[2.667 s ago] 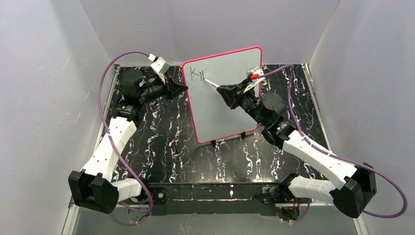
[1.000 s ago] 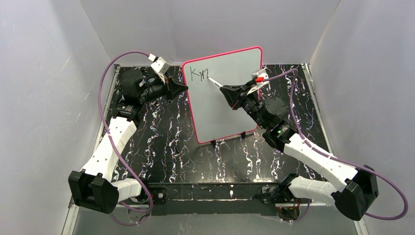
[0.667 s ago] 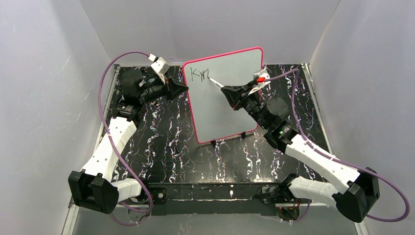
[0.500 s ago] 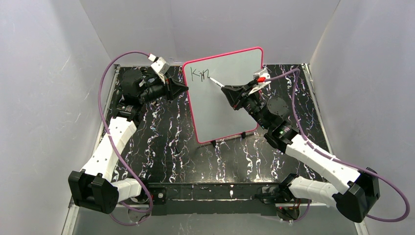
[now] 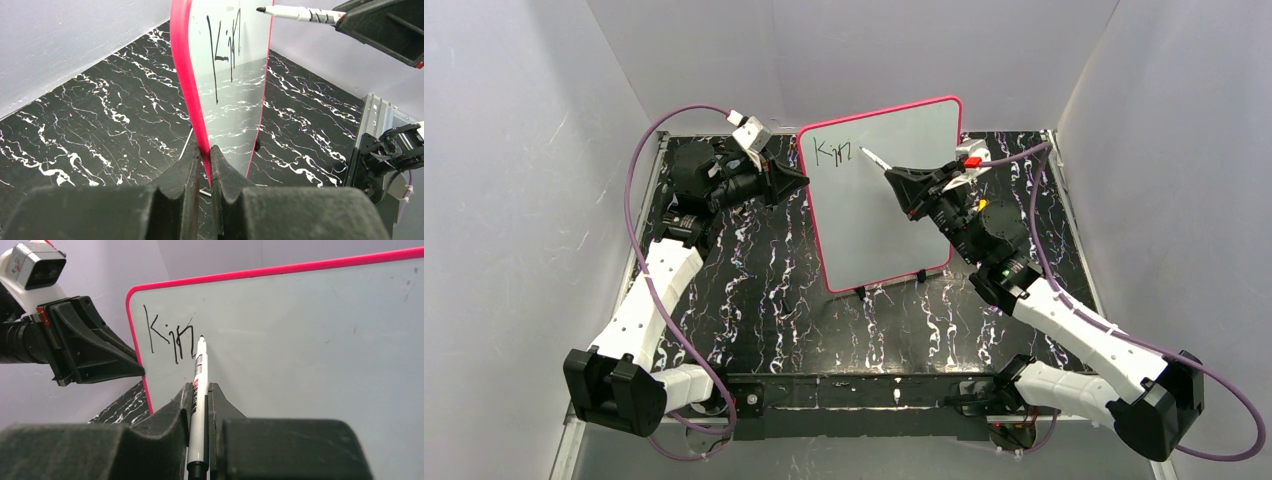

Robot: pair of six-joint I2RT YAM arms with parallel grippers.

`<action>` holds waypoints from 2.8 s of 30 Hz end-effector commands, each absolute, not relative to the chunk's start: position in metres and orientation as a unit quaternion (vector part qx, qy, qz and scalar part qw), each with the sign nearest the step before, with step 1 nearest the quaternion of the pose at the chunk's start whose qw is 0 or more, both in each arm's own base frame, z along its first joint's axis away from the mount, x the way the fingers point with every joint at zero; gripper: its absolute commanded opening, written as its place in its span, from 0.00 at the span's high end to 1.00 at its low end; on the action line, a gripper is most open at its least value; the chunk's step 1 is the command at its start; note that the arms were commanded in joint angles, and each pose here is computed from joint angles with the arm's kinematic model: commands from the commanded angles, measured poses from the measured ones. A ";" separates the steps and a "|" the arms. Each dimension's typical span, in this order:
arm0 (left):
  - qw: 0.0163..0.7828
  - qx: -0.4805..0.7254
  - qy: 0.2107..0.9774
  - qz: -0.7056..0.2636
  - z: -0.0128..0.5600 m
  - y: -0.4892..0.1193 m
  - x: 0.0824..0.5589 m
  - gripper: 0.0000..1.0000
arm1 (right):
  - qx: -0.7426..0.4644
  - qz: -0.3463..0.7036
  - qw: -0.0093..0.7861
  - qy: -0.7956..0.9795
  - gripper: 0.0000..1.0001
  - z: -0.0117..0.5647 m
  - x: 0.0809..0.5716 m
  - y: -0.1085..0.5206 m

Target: Write a sentence on the whiteboard

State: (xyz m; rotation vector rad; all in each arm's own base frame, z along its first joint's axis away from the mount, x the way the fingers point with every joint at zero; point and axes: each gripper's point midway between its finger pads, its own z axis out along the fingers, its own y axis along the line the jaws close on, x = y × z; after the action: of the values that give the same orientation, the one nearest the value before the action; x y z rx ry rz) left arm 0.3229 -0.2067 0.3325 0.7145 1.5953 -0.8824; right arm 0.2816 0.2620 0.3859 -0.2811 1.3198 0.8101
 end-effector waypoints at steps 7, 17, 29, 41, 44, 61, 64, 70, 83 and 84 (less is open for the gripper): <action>0.545 0.318 0.675 -0.383 0.327 -0.211 0.312 1.00 | -0.112 0.358 0.742 0.556 0.99 0.419 0.289 0.254; 0.542 0.319 0.675 -0.386 0.326 -0.212 0.311 1.00 | -0.134 0.364 0.741 0.547 0.99 0.425 0.290 0.262; 0.542 0.319 0.675 -0.386 0.326 -0.212 0.312 1.00 | -0.141 0.351 0.706 0.599 0.99 0.381 0.291 0.262; 0.541 0.319 0.675 -0.386 0.326 -0.212 0.311 1.00 | -0.122 0.337 0.712 0.604 0.99 0.378 0.292 0.252; 0.542 0.319 0.675 -0.386 0.327 -0.212 0.311 1.00 | -0.117 0.339 0.725 0.587 0.99 0.392 0.294 0.252; 0.541 0.319 0.674 -0.388 0.327 -0.212 0.310 1.00 | -0.115 0.327 0.769 0.537 0.99 0.444 0.298 0.248; 0.542 0.320 0.674 -0.387 0.327 -0.212 0.310 1.00 | -0.117 0.326 0.767 0.540 0.99 0.441 0.299 0.249; 0.542 0.320 0.674 -0.387 0.327 -0.212 0.310 1.00 | -0.121 0.332 0.748 0.562 0.99 0.420 0.298 0.252; 0.544 0.320 0.673 -0.386 0.328 -0.212 0.309 1.00 | -0.117 0.333 0.710 0.610 0.99 0.372 0.294 0.250; 0.544 0.321 0.672 -0.386 0.328 -0.212 0.309 1.00 | -0.116 0.331 0.709 0.612 0.99 0.370 0.294 0.250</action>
State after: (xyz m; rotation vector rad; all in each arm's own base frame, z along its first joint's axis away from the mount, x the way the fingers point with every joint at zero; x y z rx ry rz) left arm 0.3233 -0.2065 0.3325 0.7134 1.5951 -0.8799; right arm 0.2920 0.2590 0.3777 -0.2911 1.3347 0.7591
